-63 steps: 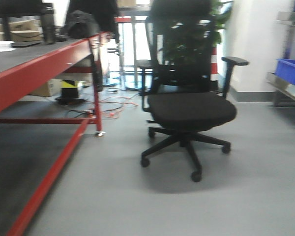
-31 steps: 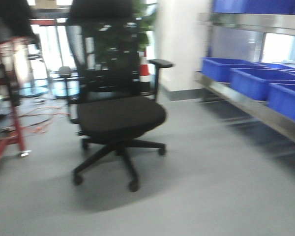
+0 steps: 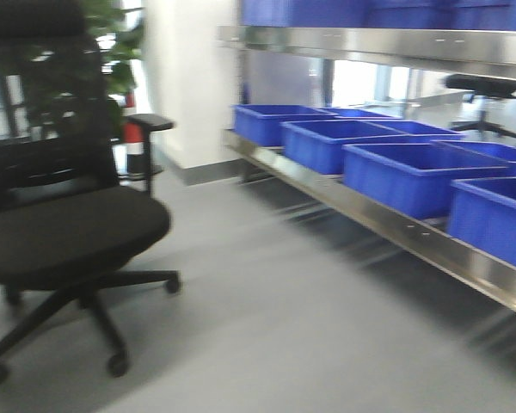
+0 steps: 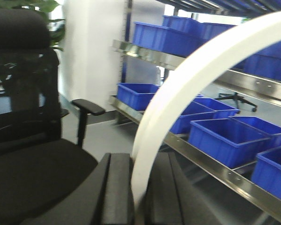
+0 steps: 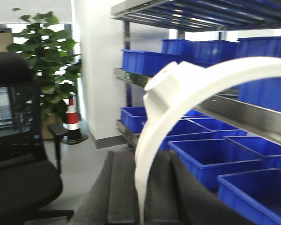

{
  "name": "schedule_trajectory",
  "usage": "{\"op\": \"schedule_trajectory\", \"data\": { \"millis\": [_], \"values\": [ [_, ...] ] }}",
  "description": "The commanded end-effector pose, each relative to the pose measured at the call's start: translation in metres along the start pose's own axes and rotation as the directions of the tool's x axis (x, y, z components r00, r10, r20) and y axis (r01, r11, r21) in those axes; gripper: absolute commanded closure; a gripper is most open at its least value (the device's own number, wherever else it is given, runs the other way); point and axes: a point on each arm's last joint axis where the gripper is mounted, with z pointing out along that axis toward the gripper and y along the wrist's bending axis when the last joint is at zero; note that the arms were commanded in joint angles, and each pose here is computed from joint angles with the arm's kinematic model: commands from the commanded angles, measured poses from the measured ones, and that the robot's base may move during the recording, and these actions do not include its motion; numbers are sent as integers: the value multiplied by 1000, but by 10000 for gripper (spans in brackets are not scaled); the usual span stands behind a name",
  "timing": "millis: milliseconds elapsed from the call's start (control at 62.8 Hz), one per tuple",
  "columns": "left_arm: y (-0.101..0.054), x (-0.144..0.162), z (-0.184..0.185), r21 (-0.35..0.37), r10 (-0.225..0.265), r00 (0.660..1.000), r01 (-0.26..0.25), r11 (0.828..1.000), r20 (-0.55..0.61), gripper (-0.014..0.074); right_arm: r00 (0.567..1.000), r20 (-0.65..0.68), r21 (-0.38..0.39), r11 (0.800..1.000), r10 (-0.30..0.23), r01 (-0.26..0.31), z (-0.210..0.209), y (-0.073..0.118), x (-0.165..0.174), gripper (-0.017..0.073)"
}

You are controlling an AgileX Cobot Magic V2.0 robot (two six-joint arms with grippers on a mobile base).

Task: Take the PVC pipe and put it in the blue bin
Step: 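Drive past the office chair toward the shelf of blue bins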

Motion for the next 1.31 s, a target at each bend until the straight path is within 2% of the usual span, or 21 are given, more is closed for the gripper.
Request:
{"op": "schedule_trajectory", "data": {
  "millis": [0, 1290],
  "values": [
    [-1, -4, -1, 4, -2, 999, 2, 1000, 34, 704, 1000, 20, 2, 1000, -14, 14, -1, 0, -1, 724],
    [-1, -4, -1, 4, -2, 999, 2, 1000, 34, 704, 1000, 20, 2, 1000, -14, 14, -1, 0, -1, 724]
  ]
}}
